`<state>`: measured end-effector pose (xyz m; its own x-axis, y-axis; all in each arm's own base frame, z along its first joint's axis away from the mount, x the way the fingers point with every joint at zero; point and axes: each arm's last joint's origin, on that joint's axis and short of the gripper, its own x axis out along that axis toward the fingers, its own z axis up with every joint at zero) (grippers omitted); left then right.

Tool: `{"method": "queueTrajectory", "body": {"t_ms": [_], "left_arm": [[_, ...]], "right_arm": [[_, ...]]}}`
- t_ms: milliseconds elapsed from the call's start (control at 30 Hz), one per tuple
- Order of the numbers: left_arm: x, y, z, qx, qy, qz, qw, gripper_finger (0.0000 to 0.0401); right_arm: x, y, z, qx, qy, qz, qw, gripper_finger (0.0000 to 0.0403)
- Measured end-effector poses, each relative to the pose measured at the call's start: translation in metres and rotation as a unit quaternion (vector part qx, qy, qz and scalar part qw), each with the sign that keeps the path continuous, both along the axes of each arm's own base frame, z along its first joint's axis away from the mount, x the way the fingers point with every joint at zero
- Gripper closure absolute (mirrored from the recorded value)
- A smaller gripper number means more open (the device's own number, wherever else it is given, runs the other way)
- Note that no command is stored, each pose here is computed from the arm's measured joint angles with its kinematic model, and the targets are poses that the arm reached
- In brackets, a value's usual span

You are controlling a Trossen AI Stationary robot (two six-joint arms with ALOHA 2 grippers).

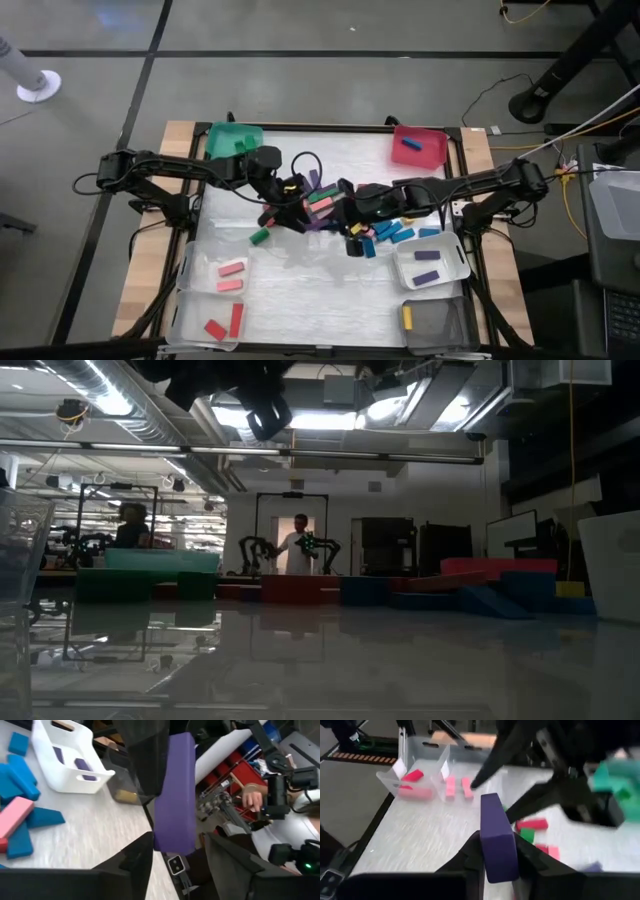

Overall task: Sort blocks
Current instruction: Put the violet block into the white bin, then put the yellow block into the black bin

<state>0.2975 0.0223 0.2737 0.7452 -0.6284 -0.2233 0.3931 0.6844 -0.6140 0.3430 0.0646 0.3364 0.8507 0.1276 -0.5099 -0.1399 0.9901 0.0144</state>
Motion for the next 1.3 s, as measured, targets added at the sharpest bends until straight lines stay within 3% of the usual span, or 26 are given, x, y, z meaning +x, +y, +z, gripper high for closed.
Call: {"method": "queueTrajectory", "body": {"t_ms": [167,300,400,500,567,700,933,1133,1300], "left_arm": [[-0.001,0.005,-0.001,0.016,-0.009,0.003,1.0,0.0211],[-0.001,0.011,-0.001,0.028,-0.018,0.009,0.999,0.0211],[-0.002,0.016,-0.001,0.034,-0.023,0.016,0.999,0.0212],[-0.003,0.021,-0.001,0.035,-0.023,0.024,0.999,0.0211],[-0.003,0.024,-0.001,0.035,-0.023,0.028,0.999,0.0211],[-0.004,0.028,-0.001,0.035,-0.02,0.035,0.999,0.0212],[-0.005,0.031,-0.004,0.04,-0.011,0.038,0.998,0.0211],[-0.006,0.031,-0.005,0.053,-0.014,0.033,0.998,0.0212],[-0.006,0.031,-0.005,0.054,-0.015,0.033,0.998,0.0211]], "right_arm": [[-0.023,-0.004,0.002,0.045,0.079,-0.04,0.995,0.0344],[-0.051,-0.008,0.002,0.099,0.175,-0.081,0.976,0.0346],[-0.07,-0.009,-0.005,0.158,0.279,-0.121,0.939,0.0338],[-0.089,-0.007,-0.013,0.198,0.392,-0.152,0.885,0.0333],[-0.101,-0.003,-0.017,0.198,0.457,-0.166,0.851,0.0334],[-0.118,0.009,-0.021,0.189,0.542,-0.167,0.801,0.034],[-0.123,0.027,-0.022,0.164,0.551,-0.145,0.805,0.0314],[-0.124,0.029,-0.025,0.16,0.564,-0.174,0.791,0.0292],[-0.122,0.027,-0.026,0.149,0.553,-0.186,0.798,0.028]]}}
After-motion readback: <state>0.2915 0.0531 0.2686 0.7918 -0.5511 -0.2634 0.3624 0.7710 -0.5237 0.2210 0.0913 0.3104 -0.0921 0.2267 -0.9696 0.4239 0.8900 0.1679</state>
